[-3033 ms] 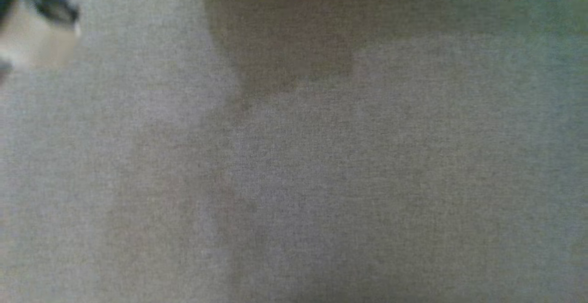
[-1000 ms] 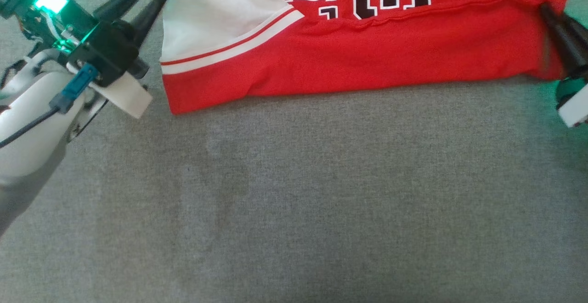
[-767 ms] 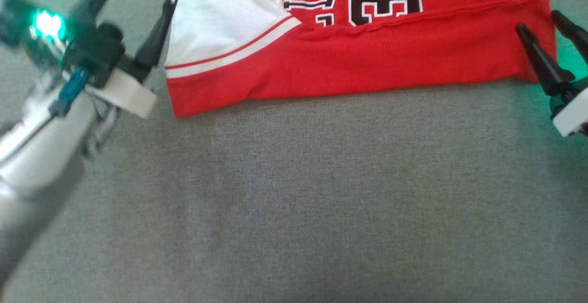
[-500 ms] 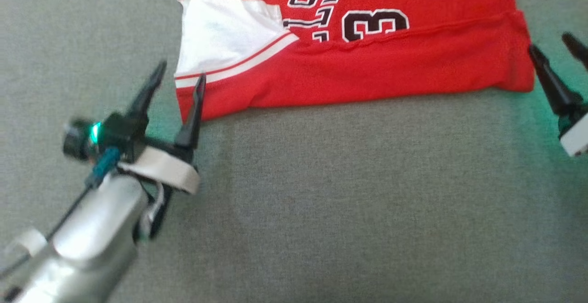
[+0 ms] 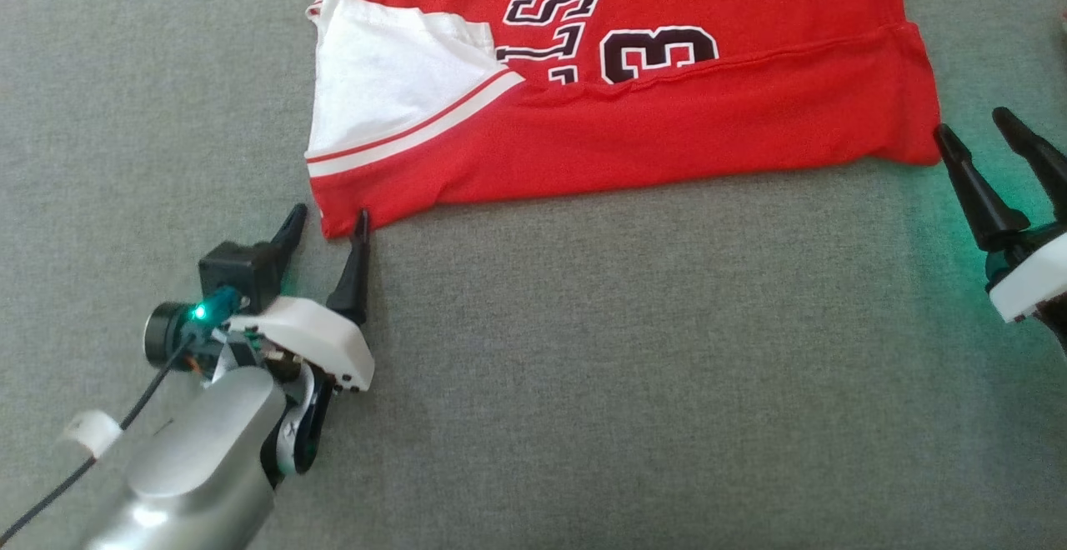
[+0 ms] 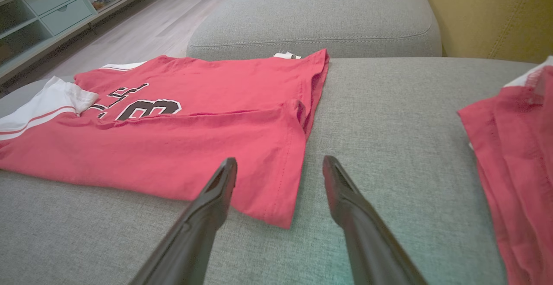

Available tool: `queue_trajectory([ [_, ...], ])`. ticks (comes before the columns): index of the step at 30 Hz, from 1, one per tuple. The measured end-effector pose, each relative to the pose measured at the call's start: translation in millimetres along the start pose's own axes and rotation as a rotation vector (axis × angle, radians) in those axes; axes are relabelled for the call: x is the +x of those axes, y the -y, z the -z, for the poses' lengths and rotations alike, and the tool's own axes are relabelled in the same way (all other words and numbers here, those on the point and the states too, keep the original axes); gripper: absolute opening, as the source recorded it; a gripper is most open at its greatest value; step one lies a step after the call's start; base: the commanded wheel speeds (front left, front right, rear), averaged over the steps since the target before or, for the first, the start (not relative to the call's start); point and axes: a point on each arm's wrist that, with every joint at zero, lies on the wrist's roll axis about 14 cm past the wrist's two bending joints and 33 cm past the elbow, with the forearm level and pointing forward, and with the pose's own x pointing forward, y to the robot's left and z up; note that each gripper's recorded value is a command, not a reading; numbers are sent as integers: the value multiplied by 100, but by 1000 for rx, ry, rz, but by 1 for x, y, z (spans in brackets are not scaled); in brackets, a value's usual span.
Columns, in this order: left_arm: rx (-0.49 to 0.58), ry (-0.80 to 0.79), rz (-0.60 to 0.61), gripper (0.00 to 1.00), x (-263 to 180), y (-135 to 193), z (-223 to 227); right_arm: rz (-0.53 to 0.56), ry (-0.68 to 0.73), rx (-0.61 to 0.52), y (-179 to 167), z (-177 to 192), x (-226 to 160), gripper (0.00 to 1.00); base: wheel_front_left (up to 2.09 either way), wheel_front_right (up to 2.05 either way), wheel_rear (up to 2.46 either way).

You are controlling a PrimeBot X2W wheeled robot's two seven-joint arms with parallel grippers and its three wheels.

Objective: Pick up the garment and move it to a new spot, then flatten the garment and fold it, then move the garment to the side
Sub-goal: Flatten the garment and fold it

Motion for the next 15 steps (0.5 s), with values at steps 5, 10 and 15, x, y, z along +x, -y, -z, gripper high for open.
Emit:
queue_trajectory([
  [5, 2, -3, -3, 0, 1, 0, -2, 1, 12, -2, 0, -4, 2, 100, 0, 0, 0],
  [10, -7, 5, 9, 0, -2, 3, -4, 7, -4, 26, 0, 5, 2, 100, 0, 0, 0],
  [15, -8, 15, 13, 0, -6, 2, -6, 9, -26, 49, -2, 15, 5, 100, 0, 0, 0],
])
